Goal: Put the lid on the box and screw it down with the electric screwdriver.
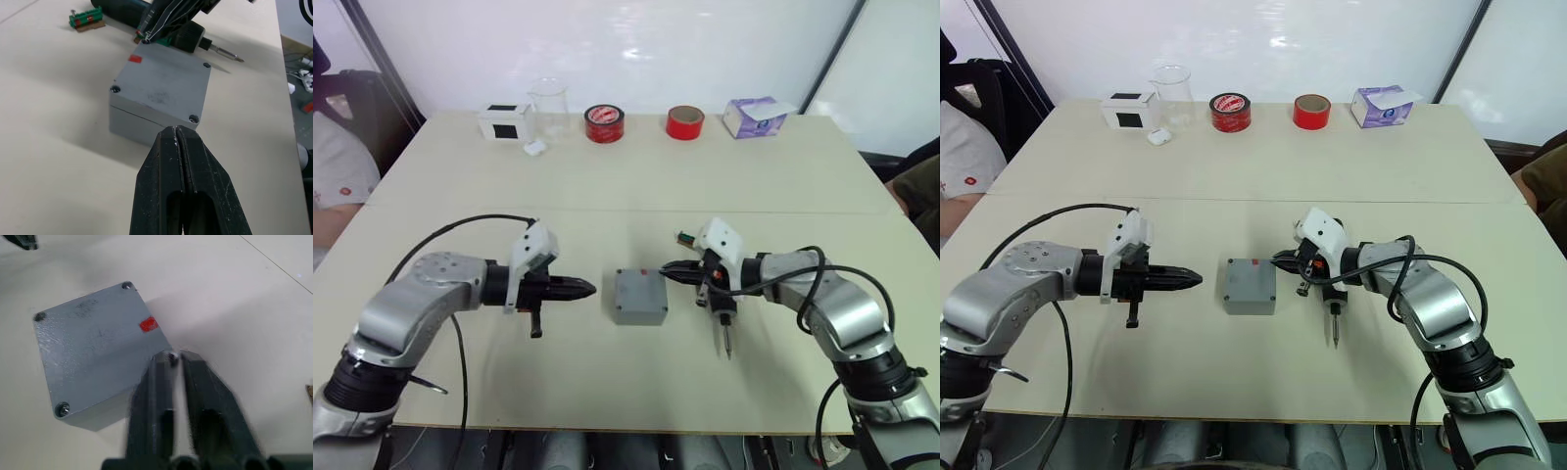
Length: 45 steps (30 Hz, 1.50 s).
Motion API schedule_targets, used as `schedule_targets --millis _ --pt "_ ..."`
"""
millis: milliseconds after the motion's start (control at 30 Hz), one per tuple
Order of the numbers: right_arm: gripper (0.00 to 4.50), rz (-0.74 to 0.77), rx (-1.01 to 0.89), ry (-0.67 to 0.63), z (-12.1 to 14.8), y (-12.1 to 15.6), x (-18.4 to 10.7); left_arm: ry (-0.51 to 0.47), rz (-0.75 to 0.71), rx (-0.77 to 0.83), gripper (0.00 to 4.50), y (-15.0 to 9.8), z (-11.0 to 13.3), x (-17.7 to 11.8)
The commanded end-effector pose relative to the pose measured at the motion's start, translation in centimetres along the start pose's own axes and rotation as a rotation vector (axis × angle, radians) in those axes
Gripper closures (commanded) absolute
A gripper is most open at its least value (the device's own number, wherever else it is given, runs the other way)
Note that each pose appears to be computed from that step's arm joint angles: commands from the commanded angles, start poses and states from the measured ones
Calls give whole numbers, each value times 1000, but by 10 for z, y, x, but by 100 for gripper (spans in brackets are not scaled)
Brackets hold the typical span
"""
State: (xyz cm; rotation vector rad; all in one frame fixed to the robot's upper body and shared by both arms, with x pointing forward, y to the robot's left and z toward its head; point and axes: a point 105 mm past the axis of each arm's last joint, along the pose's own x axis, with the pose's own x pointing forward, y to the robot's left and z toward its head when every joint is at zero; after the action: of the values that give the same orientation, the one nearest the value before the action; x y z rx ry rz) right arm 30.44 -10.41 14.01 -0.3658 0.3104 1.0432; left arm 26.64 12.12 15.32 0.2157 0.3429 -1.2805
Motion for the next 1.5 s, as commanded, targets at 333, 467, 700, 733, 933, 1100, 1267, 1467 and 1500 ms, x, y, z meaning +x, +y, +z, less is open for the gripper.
schedule_targets --millis 333,467,700,733,933,1100,1267,1467,1500 --pt "17 -38 -38 -52 21 -3 -11 -53 -11 65 450 -2 20 4" --pt "17 -99 2 -46 29 -14 -33 -93 -24 75 450 -5 31 5" --pt "17 -248 198 170 19 -29 -59 -56 -80 146 450 -13 39 6" --pt "17 -255 236 209 16 -27 -62 -61 -83 161 450 -12 41 8" --pt "17 -284 358 357 -14 -22 -76 -121 -87 195 450 -13 51 21" --pt "17 -292 400 406 -26 -24 -82 -135 -108 172 450 -19 44 29" --pt "17 -287 435 436 -34 -25 -80 -145 -105 163 450 -17 43 31" --pt "17 -281 432 460 -34 -26 -75 -144 -104 165 450 -17 40 33" --pt "17 -277 435 463 -34 -26 -74 -146 -99 167 450 -17 41 32"
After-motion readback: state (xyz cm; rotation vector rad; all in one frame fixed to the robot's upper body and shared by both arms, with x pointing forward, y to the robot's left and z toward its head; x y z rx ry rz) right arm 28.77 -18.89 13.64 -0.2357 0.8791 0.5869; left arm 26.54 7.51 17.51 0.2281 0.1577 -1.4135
